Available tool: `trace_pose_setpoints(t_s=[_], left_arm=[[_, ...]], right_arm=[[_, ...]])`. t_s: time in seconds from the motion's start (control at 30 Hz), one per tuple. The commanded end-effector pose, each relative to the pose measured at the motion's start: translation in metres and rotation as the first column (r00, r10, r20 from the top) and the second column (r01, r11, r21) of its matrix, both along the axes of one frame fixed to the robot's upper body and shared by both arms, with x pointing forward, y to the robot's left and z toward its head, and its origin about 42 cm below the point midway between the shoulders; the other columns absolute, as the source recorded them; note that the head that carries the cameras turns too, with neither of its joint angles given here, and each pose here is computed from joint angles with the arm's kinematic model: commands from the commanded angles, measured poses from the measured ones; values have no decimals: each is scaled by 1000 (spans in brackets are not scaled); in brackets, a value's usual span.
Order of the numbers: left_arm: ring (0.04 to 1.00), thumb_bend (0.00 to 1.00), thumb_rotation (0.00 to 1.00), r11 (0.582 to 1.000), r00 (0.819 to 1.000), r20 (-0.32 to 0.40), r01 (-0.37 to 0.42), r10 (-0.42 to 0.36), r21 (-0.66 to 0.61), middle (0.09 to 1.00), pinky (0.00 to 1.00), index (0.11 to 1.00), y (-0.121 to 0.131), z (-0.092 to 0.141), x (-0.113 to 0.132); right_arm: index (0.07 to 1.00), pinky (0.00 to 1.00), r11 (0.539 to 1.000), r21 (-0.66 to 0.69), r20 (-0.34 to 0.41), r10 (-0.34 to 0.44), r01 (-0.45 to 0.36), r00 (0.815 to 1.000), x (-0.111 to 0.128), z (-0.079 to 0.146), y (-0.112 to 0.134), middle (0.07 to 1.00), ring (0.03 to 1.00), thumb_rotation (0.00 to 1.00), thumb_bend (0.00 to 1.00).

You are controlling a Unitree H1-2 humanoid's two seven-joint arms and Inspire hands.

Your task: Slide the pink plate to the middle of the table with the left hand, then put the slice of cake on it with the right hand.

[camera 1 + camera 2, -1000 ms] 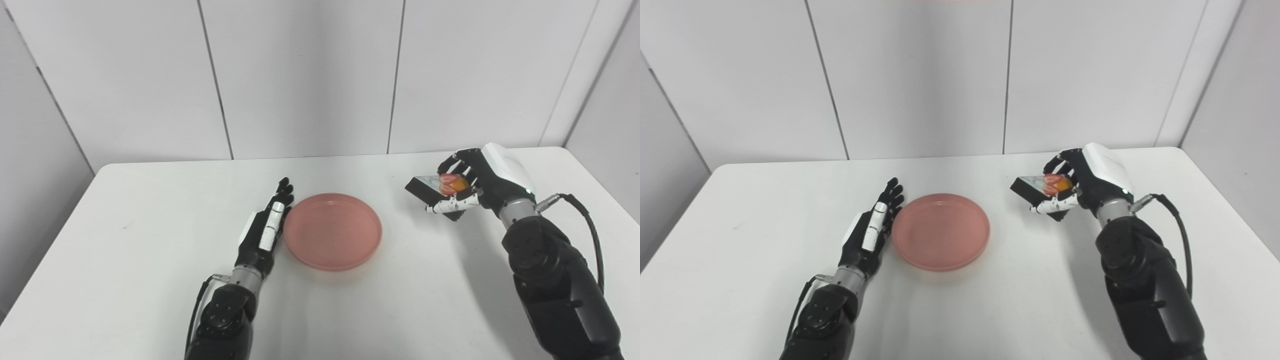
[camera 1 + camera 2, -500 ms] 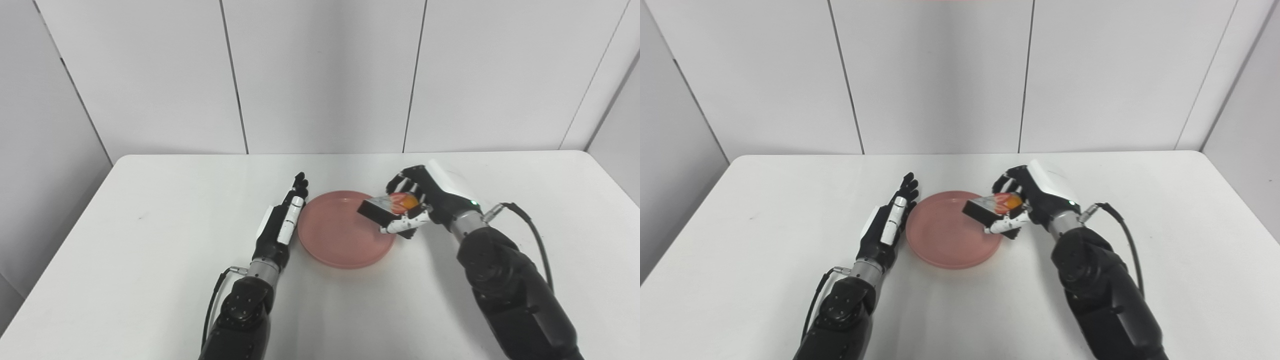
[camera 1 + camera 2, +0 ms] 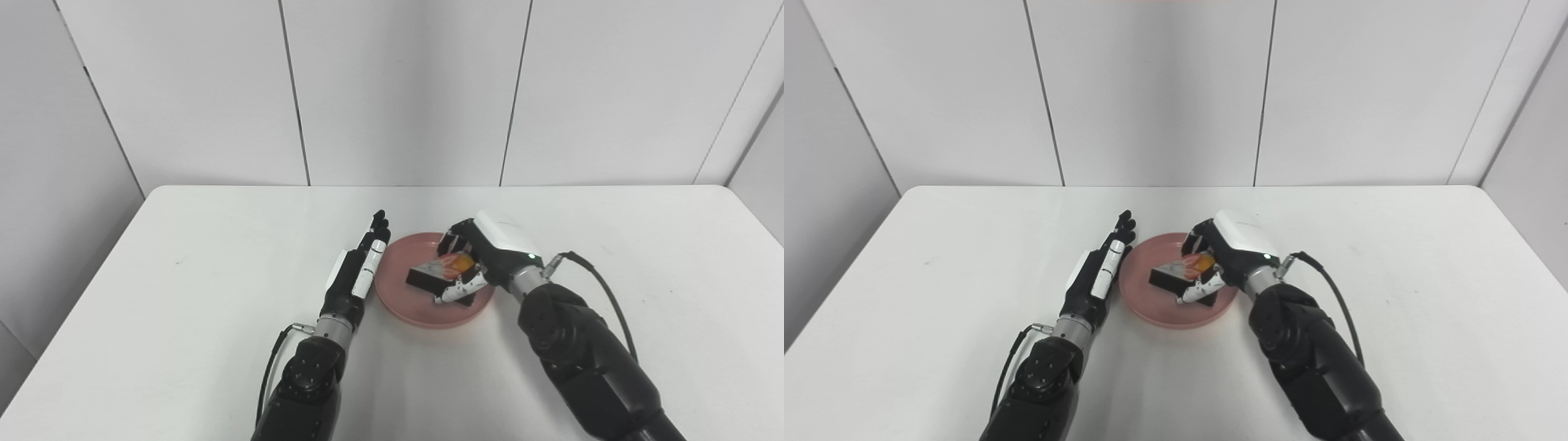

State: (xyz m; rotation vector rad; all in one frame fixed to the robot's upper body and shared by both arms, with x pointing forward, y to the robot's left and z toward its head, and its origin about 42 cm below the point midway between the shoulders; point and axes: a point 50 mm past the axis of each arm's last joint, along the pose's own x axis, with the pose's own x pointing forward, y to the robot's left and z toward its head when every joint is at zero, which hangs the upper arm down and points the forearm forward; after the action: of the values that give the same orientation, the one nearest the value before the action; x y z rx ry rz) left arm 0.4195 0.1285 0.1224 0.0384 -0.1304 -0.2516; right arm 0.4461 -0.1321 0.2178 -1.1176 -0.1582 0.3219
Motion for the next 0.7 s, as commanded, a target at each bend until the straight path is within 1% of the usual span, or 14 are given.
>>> trace_pose_setpoints(t_s=[0.0, 0.07, 0.2, 0.33, 0.37, 0.47, 0.5, 0.53, 0.57, 0.6, 0.63, 0.67], left_arm=[[1000, 710, 1000, 1000, 1000, 11, -10, 10, -16, 1000, 1000, 1000, -6, -2, -3], [1000, 713, 1000, 1000, 1000, 15, -12, 13, -22, 1000, 1000, 1000, -7, -1, -3], [1000, 705, 1000, 999, 1000, 9, -16, 16, -41, 1000, 1000, 1000, -7, 1, -4], [1000, 701, 1000, 999, 1000, 16, -15, 16, -39, 1000, 1000, 1000, -7, 3, -5], [1000, 699, 1000, 999, 1000, 17, -15, 15, -39, 1000, 1000, 1000, -7, 3, -5], [1000, 701, 1000, 999, 1000, 10, -16, 17, -39, 1000, 1000, 1000, -7, 3, -5], [1000, 700, 1000, 999, 1000, 9, -17, 17, -39, 1000, 1000, 1000, -7, 3, -5], [1000, 700, 1000, 999, 1000, 12, -17, 18, -39, 1000, 1000, 1000, -7, 3, -5], [1000, 693, 1000, 999, 1000, 14, -18, 18, -38, 1000, 1000, 1000, -7, 3, -5], [1000, 691, 1000, 999, 1000, 18, -21, 22, -28, 1000, 1000, 1000, -6, 3, -5], [1000, 694, 1000, 1000, 999, 23, -25, 25, -11, 1000, 1000, 1000, -6, 3, -5], [1000, 696, 1000, 1000, 999, 27, -28, 28, 0, 1000, 1000, 1000, -6, 3, -5]], right_arm=[[485, 203, 999, 7, 126, 47, -49, 991, 10, 30, 14, 475, 294, 0, 528], [486, 216, 999, 2, 130, 51, -51, 990, 11, 27, 15, 476, 310, 0, 528], [486, 208, 998, -28, 132, 54, -51, 990, 17, 15, 16, 475, 299, 0, 528], [486, 207, 998, -38, 139, 48, -43, 989, 18, 9, 16, 474, 293, 0, 527], [487, 214, 998, -38, 143, 48, -43, 989, 18, 9, 17, 475, 301, 0, 527], [513, 292, 998, -44, 148, 58, -52, 987, 19, 9, 15, 431, 392, 0, 523], [503, 404, 997, -47, 149, 63, -57, 987, 19, 9, 15, 563, 507, 79, 516], [499, 443, 997, -53, 145, 70, -63, 987, 19, 10, 13, 608, 546, 107, 514], [498, 504, 996, -56, 143, 74, -66, 987, 19, 11, 13, 662, 606, 131, 513], [498, 525, 996, -49, 132, 80, -74, 988, 18, 12, 11, 681, 626, 139, 513], [622, 566, 996, -39, 124, 88, -84, 988, 17, 13, 9, 715, 669, 220, 587], [711, 601, 995, -31, 118, 94, -91, 989, 16, 14, 8, 749, 711, 301, 640]])
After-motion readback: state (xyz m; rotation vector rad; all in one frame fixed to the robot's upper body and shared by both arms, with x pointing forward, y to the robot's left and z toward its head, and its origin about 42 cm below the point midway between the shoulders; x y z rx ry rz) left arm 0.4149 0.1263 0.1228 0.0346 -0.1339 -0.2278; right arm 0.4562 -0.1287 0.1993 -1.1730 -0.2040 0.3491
